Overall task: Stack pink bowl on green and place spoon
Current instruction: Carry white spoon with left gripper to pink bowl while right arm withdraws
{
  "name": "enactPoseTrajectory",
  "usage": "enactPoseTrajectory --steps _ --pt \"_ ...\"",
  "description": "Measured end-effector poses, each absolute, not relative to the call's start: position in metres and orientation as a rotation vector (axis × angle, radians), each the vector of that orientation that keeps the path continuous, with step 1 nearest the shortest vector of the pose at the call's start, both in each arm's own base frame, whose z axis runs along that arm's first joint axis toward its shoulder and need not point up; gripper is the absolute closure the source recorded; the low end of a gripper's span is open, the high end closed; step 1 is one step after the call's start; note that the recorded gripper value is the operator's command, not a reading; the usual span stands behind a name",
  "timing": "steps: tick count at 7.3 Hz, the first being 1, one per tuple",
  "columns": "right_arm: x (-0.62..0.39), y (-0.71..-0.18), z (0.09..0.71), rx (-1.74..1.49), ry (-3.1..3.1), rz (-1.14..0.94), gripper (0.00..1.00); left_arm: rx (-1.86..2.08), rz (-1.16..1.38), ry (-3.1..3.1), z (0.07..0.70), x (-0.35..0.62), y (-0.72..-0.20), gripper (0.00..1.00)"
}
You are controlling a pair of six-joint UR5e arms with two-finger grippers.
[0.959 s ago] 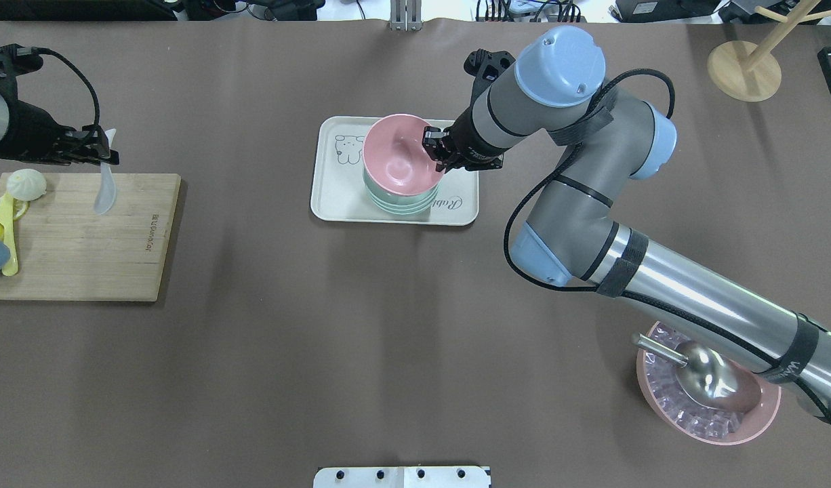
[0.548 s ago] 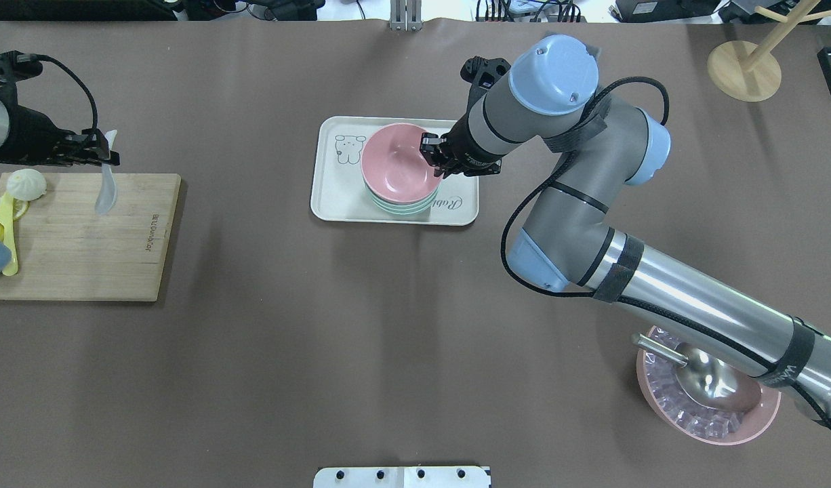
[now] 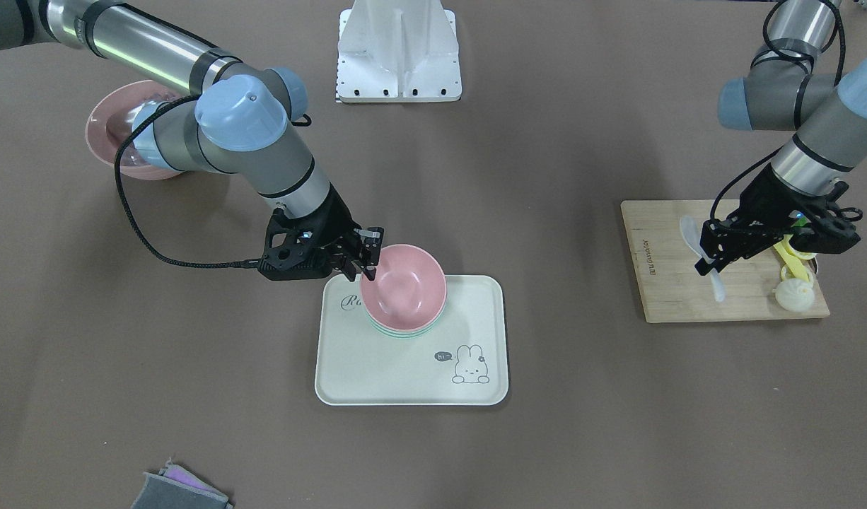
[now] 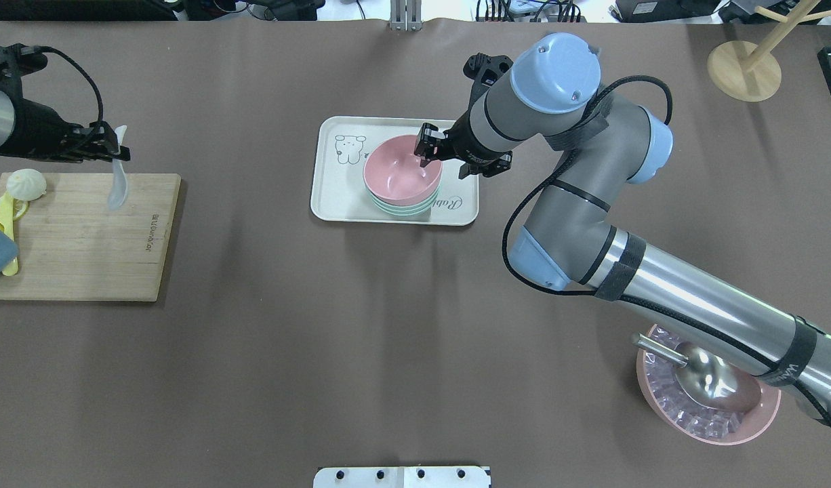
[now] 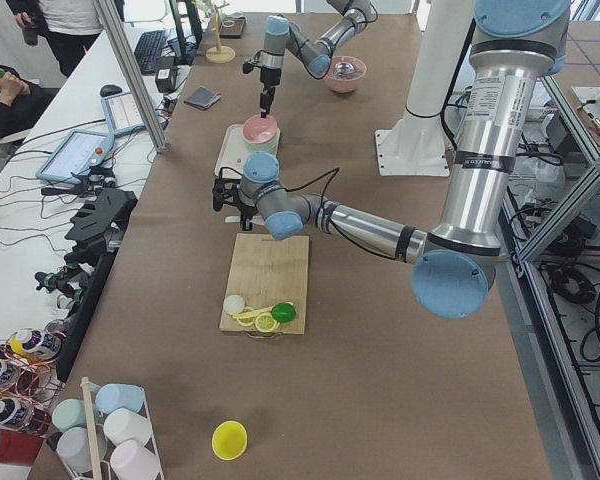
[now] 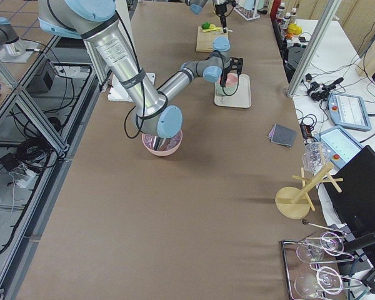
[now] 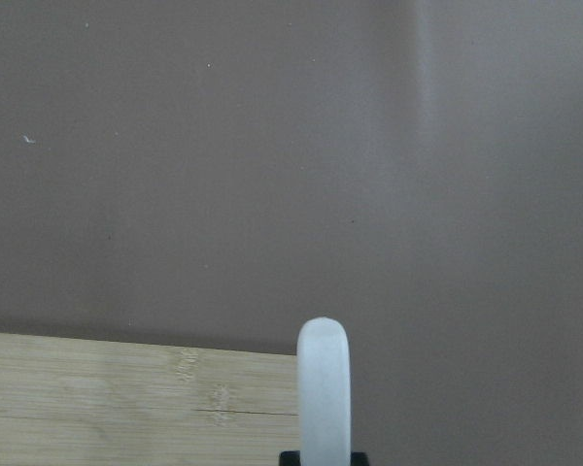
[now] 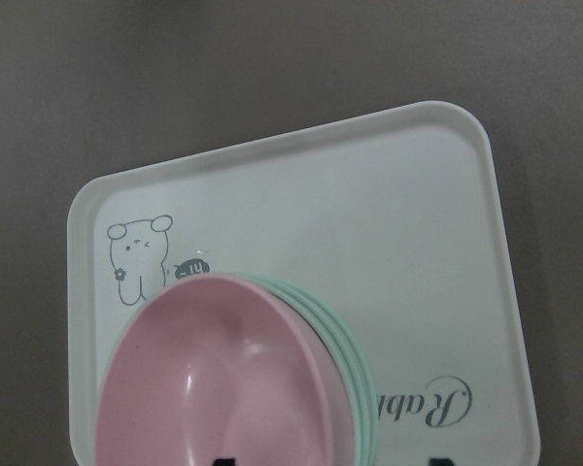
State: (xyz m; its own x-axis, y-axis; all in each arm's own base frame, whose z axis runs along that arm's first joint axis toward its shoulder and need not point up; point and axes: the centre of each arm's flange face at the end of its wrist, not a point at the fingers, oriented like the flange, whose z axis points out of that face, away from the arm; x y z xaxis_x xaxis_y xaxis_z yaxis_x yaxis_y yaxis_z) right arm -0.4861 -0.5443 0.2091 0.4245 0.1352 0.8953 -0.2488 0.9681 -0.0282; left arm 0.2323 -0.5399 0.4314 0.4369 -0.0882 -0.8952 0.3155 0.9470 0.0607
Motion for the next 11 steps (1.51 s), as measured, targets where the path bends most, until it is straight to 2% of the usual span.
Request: enactPoseTrajectory --steps 2,4,6,8,9,10,11 --pt "-0.455 -0.564 0.212 0.099 -1.114 0.246 0.0 0.182 -0.334 1.175 0.365 0.261 -0.561 1.0" --pt "-0.411 -0.586 0.234 0.102 -1.108 0.199 0.0 0.141 -0.398 1.255 0.286 0.336 -0.569 1.0" --pt "-0.349 -0.607 0.283 0.155 -1.077 0.084 0.0 0.168 -0.475 1.294 0.215 0.434 -0.566 1.0" --pt "-0.296 -0.62 0.334 0.199 -1.039 -0.011 0.0 0.209 -0.518 1.291 0.183 0.488 -0.568 1.0" --pt "-0.277 -0.623 0.353 0.215 -1.024 -0.046 0.0 0.214 -0.521 1.287 0.179 0.499 -0.569 0.34" --pt "-0.262 -0.625 0.366 0.221 -1.018 -0.061 0.0 0.216 -0.518 1.286 0.176 0.504 -0.568 0.02" --pt "-0.251 -0.627 0.372 0.223 -1.015 -0.062 0.0 0.222 -0.517 1.285 0.174 0.508 -0.568 0.02"
